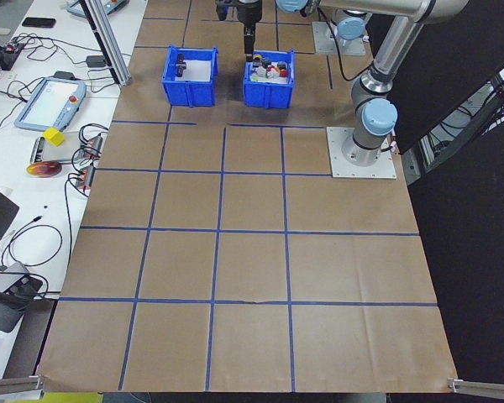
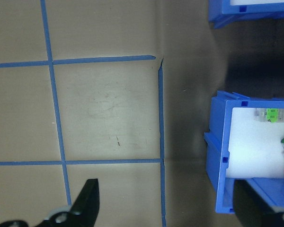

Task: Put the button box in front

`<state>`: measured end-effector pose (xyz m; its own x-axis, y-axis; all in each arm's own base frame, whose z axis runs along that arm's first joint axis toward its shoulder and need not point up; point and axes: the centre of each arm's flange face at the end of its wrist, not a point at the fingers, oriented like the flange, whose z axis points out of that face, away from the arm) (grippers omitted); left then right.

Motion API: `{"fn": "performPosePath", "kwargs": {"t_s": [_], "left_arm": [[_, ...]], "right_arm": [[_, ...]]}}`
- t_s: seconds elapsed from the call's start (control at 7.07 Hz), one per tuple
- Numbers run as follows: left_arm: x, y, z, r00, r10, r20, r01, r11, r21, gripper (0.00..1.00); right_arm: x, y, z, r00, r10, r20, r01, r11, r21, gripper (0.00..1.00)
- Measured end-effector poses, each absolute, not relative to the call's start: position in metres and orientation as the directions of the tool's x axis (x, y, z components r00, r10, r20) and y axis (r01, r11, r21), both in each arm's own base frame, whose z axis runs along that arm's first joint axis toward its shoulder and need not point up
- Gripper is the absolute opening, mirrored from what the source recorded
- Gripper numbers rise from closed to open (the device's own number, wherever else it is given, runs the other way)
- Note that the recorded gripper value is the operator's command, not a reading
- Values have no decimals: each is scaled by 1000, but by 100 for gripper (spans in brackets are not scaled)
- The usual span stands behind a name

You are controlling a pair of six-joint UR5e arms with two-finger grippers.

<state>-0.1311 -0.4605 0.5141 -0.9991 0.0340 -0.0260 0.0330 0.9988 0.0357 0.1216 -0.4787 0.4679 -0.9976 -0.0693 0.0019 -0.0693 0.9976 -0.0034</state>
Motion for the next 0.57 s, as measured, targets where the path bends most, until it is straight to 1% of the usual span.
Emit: {"fn": "performPosePath", "kwargs": {"t_s": [0.57], "left_arm": [[-132, -459, 512, -1000, 24, -20, 23, 999, 41, 100]], "right_arm": [[122, -479, 469, -997, -72, 2, -72, 997, -2, 100]]}}
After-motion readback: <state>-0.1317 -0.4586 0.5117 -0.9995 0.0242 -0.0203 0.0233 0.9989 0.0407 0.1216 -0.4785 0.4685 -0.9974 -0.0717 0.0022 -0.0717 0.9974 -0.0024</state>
